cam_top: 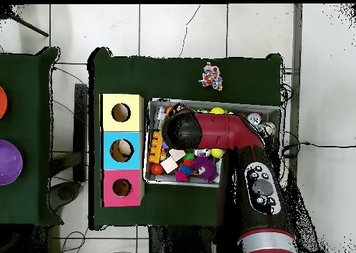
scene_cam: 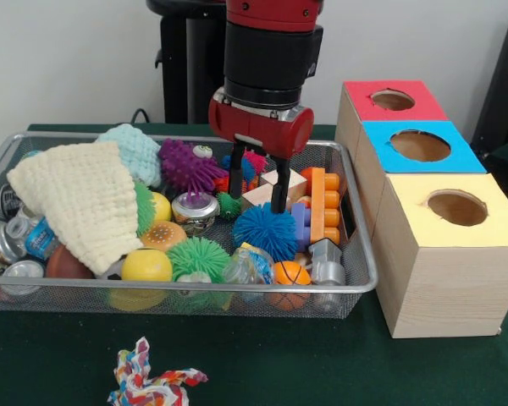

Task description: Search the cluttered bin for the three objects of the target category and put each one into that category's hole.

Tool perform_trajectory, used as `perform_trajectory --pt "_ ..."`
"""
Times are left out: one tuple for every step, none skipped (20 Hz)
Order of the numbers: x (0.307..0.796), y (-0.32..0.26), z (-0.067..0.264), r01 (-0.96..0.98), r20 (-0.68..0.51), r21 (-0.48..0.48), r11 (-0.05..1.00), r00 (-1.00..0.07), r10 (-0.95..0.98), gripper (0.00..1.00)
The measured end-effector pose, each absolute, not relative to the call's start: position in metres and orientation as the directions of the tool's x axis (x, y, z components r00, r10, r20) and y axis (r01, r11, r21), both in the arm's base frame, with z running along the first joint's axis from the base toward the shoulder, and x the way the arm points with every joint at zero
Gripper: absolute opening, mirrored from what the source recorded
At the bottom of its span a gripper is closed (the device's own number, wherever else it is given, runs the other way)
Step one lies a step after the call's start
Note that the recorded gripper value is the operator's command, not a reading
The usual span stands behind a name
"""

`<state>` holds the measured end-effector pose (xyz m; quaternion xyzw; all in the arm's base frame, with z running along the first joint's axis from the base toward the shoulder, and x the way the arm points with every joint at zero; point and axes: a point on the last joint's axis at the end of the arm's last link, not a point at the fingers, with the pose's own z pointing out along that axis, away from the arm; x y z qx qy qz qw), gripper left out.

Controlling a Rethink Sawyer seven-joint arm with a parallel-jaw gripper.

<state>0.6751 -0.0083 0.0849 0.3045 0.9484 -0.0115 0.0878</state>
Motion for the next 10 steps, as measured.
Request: perform_trajectory --pt "0.675 -0.008 0.085 0.580 -0.173 0.032 0.814 -0.799 0.576 1.00" --pt "0.677 -0.010 0.087 0.582 -0.168 0.037 0.812 -0.797 0.580 1.00" --pt "0.677 -0.011 0.088 0.585 -0.164 0.039 0.810 -0.796 0.582 1.00" --pt "0.677 -0.012 0.089 0.587 -0.160 0.040 0.809 -0.795 0.585 1.00" --pt "0.678 -0.015 0.092 0.591 -0.152 0.040 0.806 -0.794 0.589 1.00" --pt "0.678 -0.017 0.093 0.593 -0.146 0.038 0.804 -0.793 0.592 1.00" --pt "0.678 -0.018 0.094 0.595 -0.141 0.037 0.803 -0.792 0.594 1.00" --pt "0.677 -0.021 0.096 0.599 -0.130 0.033 0.800 -0.791 0.598 1.00" --pt "0.676 -0.022 0.097 0.602 -0.115 0.027 0.798 -0.791 0.601 1.00" --pt "0.675 -0.022 0.098 0.603 -0.109 0.025 0.797 -0.791 0.602 1.00"
